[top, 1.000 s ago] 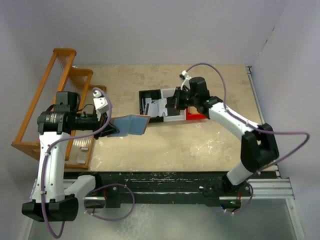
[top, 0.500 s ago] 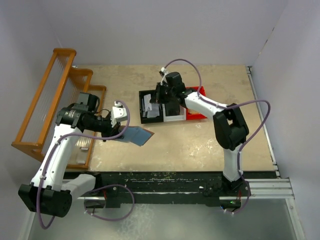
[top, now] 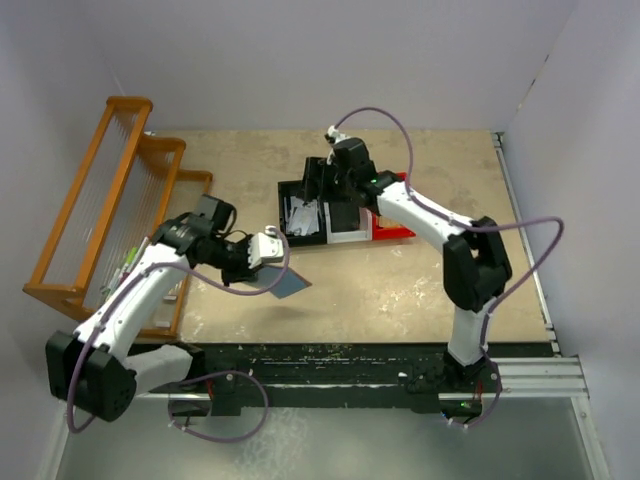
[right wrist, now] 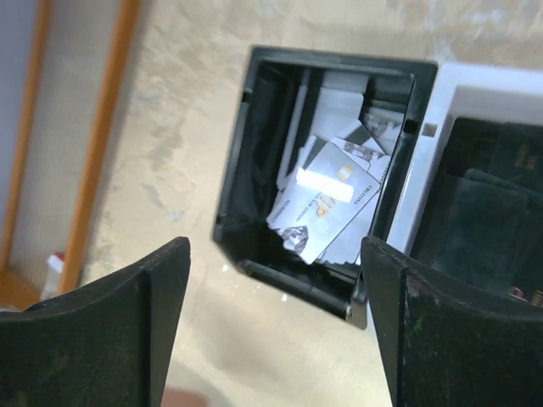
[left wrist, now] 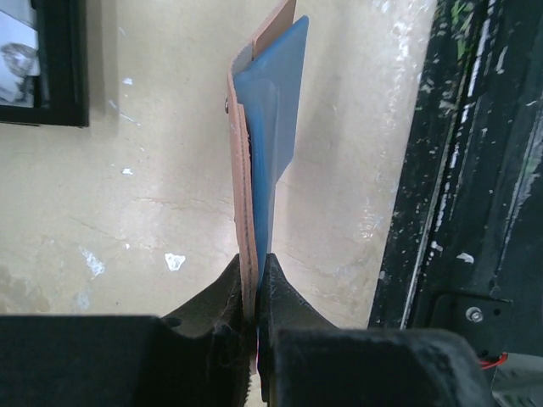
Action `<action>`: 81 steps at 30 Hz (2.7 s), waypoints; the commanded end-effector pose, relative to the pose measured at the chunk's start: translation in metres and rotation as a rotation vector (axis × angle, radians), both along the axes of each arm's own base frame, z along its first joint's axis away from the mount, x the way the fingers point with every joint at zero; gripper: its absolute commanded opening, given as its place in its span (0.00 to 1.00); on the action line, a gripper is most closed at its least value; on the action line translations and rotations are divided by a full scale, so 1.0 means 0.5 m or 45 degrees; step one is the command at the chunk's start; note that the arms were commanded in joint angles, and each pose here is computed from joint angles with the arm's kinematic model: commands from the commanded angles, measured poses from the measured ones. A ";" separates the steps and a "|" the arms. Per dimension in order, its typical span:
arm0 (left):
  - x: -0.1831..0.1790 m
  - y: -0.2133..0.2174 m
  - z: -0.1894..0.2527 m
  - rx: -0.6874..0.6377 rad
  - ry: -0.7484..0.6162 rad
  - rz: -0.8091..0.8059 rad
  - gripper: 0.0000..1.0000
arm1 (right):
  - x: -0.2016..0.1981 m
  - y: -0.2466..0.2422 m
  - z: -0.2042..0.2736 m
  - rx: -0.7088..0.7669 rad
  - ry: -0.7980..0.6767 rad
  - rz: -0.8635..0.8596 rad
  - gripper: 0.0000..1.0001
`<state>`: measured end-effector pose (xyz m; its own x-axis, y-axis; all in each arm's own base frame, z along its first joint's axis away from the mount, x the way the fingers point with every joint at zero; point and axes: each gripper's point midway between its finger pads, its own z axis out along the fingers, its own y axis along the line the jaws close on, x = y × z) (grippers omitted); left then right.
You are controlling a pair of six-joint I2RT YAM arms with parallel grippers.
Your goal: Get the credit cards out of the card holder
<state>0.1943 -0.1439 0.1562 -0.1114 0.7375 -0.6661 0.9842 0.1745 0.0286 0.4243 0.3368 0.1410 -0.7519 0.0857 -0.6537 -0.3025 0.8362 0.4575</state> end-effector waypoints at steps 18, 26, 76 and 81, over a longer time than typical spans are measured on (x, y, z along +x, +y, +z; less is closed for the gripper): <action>0.113 -0.098 0.037 0.027 -0.191 0.173 0.99 | -0.209 -0.466 0.238 -0.176 -0.382 -0.705 1.00; 0.283 0.102 0.162 -0.373 -0.335 0.821 0.99 | -0.278 -0.723 0.207 -0.291 -0.404 -1.343 1.00; 0.176 0.307 -0.082 -0.437 -0.632 1.712 0.99 | -0.330 -0.708 0.077 -0.528 -1.051 -0.865 1.00; 0.169 0.312 -0.075 -0.455 -0.660 1.727 0.99 | -0.337 -0.706 0.065 -0.516 -1.098 -0.856 1.00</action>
<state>0.2772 0.0074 0.1086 -0.3071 0.0878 -0.9476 0.0059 0.9959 0.0904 0.2562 -0.0177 0.1616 -0.0061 -0.0209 -0.9998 0.1910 0.9814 -0.0216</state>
